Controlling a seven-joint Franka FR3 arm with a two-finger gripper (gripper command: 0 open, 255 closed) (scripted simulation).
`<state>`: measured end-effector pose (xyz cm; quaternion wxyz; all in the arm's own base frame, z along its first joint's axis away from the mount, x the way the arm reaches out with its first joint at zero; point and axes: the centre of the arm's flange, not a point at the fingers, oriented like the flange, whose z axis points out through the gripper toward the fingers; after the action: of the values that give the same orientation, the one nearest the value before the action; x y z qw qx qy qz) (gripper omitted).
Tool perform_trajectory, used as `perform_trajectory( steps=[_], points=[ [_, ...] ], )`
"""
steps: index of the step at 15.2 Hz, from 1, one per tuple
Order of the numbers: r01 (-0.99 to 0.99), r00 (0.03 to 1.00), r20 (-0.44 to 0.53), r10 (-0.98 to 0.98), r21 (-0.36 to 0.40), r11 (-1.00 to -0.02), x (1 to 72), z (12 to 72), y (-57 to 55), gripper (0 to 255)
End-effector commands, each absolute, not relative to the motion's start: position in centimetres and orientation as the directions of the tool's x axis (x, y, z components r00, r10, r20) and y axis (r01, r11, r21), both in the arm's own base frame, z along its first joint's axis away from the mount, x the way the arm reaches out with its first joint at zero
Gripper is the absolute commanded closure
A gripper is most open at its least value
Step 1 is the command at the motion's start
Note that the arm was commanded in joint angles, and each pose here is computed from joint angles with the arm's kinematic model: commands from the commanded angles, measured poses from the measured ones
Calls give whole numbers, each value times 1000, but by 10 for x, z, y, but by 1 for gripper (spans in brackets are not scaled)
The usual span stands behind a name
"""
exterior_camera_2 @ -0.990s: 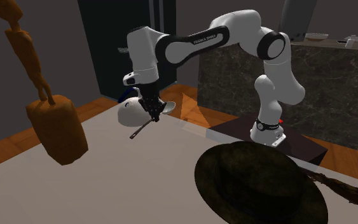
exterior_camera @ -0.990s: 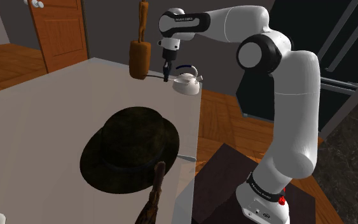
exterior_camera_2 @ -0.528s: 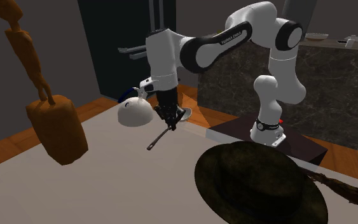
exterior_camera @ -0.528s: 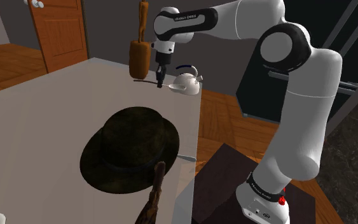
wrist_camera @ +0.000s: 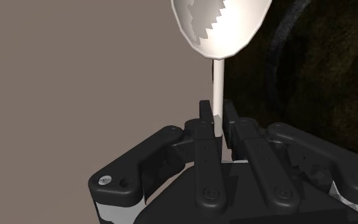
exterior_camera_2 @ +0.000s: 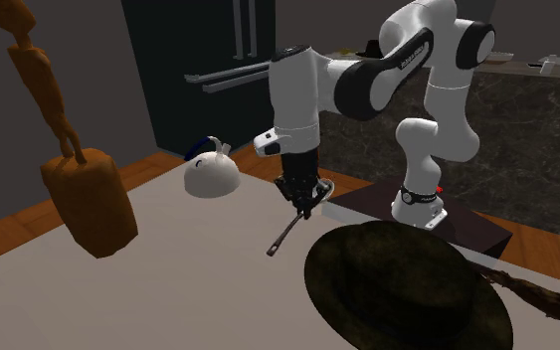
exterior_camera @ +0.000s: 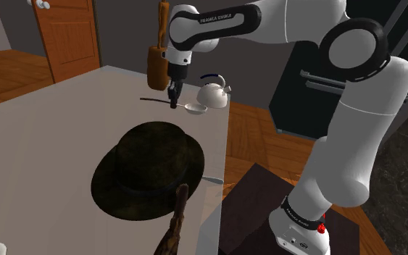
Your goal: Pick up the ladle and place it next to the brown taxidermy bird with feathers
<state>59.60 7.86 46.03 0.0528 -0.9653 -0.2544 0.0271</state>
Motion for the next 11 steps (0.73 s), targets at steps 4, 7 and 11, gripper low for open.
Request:
perform_trajectory(
  steps=[4, 7, 11],
  points=[
    [487, 870, -26, 493, -115, -866, 570, 459, 140, 255],
    [487, 870, -26, 493, -115, -866, 554, 459, 177, 255],
    [487, 870, -26, 493, -115, -866, 533, 459, 225, 255]
  ],
)
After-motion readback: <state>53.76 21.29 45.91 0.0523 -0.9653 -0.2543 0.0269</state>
